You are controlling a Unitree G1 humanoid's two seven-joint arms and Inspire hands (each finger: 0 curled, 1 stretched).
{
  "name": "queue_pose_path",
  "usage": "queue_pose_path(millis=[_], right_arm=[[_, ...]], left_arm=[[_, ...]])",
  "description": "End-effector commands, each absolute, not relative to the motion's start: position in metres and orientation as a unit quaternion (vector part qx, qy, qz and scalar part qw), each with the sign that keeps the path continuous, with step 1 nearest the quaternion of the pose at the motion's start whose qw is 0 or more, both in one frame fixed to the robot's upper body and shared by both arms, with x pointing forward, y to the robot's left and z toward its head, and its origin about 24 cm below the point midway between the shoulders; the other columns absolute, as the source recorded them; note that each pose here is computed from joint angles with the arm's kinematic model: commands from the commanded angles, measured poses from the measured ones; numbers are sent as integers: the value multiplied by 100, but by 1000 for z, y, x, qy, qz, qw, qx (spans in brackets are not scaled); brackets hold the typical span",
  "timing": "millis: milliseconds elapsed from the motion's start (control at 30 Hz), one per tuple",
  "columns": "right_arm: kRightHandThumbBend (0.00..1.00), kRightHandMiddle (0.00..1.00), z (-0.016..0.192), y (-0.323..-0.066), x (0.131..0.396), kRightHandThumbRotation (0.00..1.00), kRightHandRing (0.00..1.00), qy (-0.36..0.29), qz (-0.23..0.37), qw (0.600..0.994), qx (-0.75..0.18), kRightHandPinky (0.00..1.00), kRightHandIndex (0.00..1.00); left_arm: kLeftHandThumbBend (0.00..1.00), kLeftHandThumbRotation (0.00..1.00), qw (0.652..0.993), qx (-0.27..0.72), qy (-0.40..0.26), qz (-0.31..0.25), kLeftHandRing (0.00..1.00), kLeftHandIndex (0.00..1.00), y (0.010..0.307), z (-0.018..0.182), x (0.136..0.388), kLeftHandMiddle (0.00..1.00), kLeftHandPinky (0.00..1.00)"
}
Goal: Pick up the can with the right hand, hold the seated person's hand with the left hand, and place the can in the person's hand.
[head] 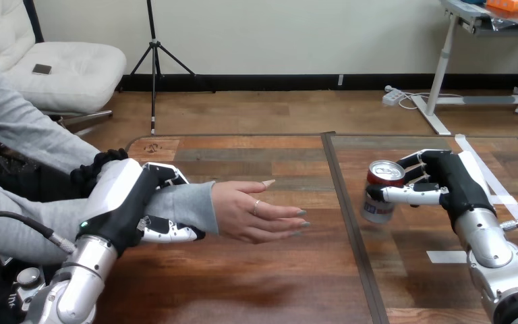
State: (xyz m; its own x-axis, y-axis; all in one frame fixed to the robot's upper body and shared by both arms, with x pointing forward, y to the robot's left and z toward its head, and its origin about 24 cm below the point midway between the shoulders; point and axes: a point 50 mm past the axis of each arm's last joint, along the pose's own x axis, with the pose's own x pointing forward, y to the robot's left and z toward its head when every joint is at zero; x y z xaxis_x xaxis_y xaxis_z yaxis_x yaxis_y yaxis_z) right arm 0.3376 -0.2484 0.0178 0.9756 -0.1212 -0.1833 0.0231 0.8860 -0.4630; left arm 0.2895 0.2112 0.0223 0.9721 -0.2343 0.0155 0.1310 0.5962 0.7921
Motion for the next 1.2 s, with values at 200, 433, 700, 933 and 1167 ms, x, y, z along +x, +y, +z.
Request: queue_pose_path(millis=[200,433,700,933,1167], right_arm=[[78,44,66,-216,369,0,40,-5,-7,977,-213,37,46],[78,43,68,-210,370,0,38,-14,2,976,-217,35,46],[78,43,69,-204,371,0,37,-26,13,976,-218,34,46],[78,42,70,-200,372,0,37,-28,17,976,-216,33,45],[78,42,71,-196,373,0,37,-32,25,975,-218,33,45]], left_arm=[[67,0,890,419,-154,-93,30,44,190,65,317,37,26],[66,0,890,419,-151,-95,31,44,189,65,317,38,26],[65,0,888,422,-153,-98,32,44,187,65,317,38,27],[65,0,889,419,-154,-99,32,45,187,65,317,39,27],[65,0,889,419,-156,-101,32,45,188,65,316,38,27]])
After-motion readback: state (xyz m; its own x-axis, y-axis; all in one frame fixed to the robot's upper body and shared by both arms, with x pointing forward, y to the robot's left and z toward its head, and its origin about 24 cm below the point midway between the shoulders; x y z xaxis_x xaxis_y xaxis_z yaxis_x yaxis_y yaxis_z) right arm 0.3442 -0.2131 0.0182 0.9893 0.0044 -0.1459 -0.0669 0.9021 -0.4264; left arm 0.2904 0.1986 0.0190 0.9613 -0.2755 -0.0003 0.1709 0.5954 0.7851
